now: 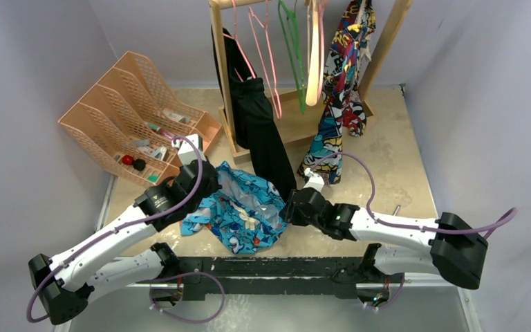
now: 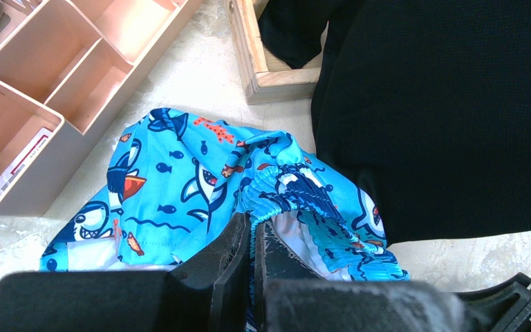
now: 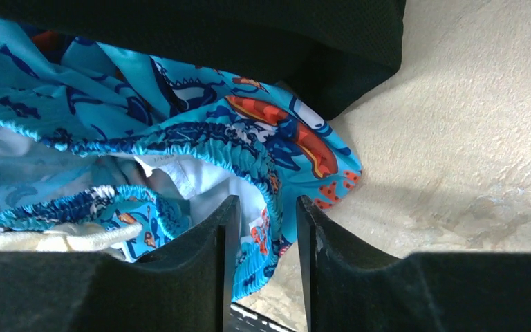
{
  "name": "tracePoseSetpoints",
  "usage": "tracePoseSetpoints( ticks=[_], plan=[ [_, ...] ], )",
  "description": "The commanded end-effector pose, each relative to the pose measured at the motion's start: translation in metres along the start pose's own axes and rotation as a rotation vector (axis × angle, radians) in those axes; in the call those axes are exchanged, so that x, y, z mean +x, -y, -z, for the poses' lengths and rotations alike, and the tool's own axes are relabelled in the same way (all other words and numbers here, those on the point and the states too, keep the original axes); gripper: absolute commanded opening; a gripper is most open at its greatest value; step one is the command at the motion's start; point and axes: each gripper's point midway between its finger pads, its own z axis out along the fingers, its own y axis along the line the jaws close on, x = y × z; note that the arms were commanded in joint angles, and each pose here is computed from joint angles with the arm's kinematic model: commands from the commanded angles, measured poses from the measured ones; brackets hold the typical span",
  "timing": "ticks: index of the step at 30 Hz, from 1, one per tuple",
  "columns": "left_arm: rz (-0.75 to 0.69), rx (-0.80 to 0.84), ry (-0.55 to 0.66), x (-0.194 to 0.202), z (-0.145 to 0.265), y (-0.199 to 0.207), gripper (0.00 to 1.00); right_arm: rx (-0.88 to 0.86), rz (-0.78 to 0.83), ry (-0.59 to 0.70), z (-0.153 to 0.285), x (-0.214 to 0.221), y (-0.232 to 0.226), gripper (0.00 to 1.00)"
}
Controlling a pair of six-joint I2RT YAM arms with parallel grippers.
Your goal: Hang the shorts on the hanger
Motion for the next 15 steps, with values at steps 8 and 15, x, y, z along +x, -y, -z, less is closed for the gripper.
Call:
tracePoseSetpoints(
  ticks=[8,15],
  plan=[
    [0.081,0.051,0.103,-0.043,0.015,0.017,0.00,0.076,0.150,0.128,0.013,-0.044,-0.002,0.00],
    [0.024,0.065,0.154,-0.097,0.052,0.027,0.00,0.042,0.169,0.264,0.131,-0.122,-0.033,0.00]
  ],
)
